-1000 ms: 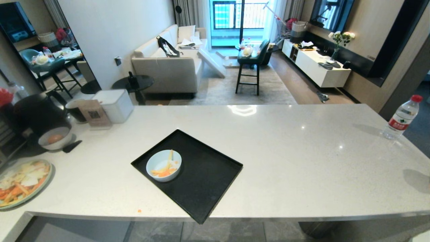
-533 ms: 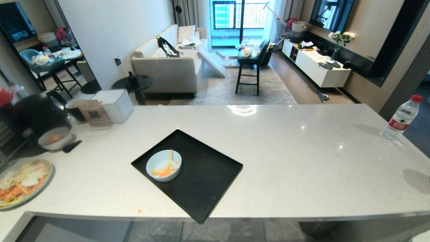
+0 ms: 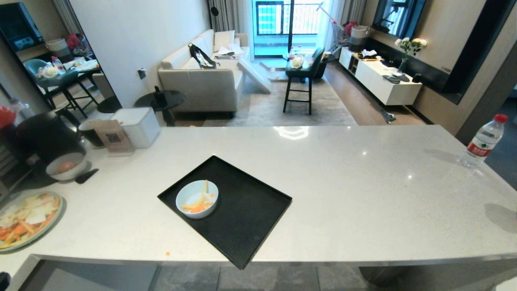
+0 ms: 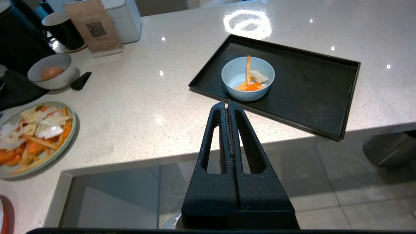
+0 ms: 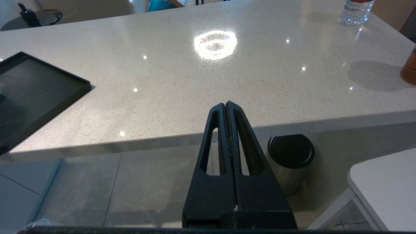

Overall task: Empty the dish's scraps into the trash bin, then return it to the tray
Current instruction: Pick up the bowl with leftover food

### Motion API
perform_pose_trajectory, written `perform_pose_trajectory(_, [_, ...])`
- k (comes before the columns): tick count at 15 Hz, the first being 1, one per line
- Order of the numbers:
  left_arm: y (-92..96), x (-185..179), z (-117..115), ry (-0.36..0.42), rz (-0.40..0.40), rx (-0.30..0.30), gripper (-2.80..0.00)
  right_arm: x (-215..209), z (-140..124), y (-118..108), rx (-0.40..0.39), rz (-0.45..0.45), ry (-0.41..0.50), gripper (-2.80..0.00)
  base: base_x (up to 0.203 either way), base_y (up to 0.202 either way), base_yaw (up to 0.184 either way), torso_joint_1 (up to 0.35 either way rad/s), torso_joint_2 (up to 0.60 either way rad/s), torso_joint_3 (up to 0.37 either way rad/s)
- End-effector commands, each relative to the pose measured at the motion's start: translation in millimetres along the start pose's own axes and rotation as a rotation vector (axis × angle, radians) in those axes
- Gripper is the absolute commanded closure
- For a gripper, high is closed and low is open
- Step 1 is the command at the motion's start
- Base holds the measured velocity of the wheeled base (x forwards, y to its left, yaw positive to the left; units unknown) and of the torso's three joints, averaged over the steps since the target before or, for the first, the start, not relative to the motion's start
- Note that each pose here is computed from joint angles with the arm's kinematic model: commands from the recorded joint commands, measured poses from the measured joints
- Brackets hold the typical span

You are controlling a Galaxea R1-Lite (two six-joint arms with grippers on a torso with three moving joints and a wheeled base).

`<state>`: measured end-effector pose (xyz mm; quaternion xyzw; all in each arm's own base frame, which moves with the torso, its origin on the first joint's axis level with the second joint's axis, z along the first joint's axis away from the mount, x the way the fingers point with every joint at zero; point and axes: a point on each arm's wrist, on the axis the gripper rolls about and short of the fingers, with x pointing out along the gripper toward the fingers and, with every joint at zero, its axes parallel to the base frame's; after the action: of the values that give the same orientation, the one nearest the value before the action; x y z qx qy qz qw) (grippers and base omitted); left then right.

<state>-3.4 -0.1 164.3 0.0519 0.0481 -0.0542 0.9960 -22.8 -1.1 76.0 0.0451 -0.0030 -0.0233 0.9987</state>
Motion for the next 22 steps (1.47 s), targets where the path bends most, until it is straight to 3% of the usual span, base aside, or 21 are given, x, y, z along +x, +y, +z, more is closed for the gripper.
perform_pose_trajectory(1, [2.5,35.7,29.4,0.133,-0.044,0.025,0.00,-0.1,0.3,0.0,0.000,0.001,-0.002,0.00,0.000,0.000,0.000,0.000,0.00,0.000])
perform_pose_trajectory(4, [4.4,73.5,60.8,0.204,-0.062,0.076,0.00,-0.1,0.3,0.0,0.000,0.000,-0.002,0.00,0.000,0.000,0.000,0.000,0.00,0.000])
perform_pose_trajectory(9, [4.4,158.5,88.8,0.341,-0.110,0.206,0.00,0.0,-0.1,0.0,0.000,-0.001,-0.001,0.00,0.000,0.000,0.000,0.000,0.00,0.000])
perform_pose_trajectory(10, [3.9,175.8,89.9,0.367,-0.120,0.229,-2.80,0.0,-0.1,0.0,0.000,0.000,-0.001,0.00,0.000,0.000,0.000,0.000,0.00,0.000])
perform_pose_trajectory(16, [-2.1,245.4,58.8,0.553,-0.200,0.349,-2.80,-0.1,0.3,0.0,0.000,0.001,-0.002,0.00,0.000,0.000,0.000,0.000,0.00,0.000])
perform_pose_trajectory(22, [-7.7,306.3,20.0,0.704,-0.249,0.369,-2.80,-0.1,0.1,0.0,0.000,0.000,-0.001,0.00,0.000,0.000,0.000,0.000,0.00,0.000])
